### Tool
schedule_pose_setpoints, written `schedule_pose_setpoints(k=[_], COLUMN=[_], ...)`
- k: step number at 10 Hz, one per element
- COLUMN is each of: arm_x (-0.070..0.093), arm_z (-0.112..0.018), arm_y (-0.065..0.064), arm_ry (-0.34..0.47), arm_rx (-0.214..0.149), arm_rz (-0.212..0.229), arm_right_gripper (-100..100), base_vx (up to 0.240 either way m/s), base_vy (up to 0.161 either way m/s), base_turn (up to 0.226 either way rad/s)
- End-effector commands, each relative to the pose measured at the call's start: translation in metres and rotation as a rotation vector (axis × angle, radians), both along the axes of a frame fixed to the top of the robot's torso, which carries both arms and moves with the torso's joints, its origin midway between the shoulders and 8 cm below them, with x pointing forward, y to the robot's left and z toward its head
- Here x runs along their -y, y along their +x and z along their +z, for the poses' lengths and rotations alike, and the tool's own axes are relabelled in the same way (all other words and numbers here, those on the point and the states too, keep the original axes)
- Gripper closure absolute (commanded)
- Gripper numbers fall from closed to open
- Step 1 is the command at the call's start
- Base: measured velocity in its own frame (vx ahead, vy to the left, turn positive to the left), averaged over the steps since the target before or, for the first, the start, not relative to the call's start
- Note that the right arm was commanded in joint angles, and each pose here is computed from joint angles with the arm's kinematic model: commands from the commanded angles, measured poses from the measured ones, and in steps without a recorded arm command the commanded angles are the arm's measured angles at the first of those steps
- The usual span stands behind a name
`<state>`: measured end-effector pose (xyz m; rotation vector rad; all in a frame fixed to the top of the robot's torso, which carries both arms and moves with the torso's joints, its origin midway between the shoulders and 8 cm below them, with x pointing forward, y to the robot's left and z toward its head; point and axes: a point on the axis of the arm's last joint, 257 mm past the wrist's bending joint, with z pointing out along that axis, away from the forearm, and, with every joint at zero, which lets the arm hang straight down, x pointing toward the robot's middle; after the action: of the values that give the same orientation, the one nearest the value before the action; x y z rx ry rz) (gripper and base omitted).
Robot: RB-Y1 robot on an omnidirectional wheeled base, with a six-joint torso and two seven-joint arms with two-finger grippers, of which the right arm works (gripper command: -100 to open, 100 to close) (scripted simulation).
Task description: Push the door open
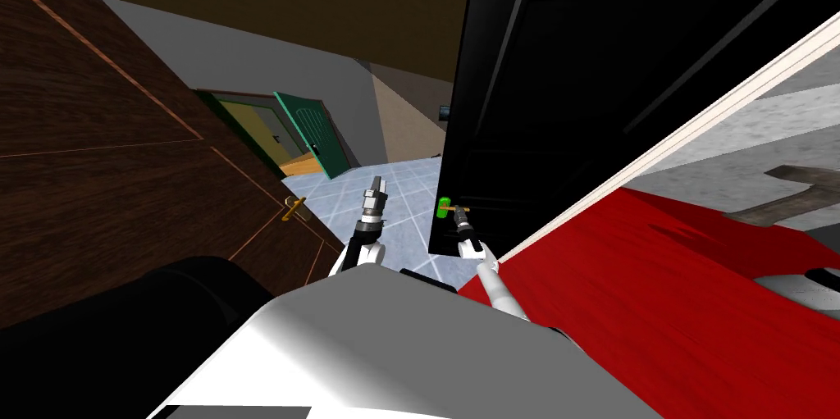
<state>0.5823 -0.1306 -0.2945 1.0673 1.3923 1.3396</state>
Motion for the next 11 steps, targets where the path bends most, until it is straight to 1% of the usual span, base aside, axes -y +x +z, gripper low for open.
schedule_pose_setpoints(k=[1,6,9,10,11], arm_x=[0.027,0.07,0.092,0.105,0.11], arm_z=[0.007,0.007,0.006,0.005,0.005], arm_y=[0.006,0.011,0.012,0.012,0.012], arm_ry=[-0.001,0.01,0.017,0.022,0.025], arm_rx=[0.016,0.014,0.012,0.011,0.01], arm_rz=[-0.042,-0.133,-0.179,-0.207,-0.219], arm_right_gripper=[100,100,100,100,100], base_vx=[0.043,0.055,0.052,0.065,0.07], base_vy=[0.092,0.077,0.081,0.092,0.096], base_turn=[0.077,0.067,0.051,0.094,0.049])
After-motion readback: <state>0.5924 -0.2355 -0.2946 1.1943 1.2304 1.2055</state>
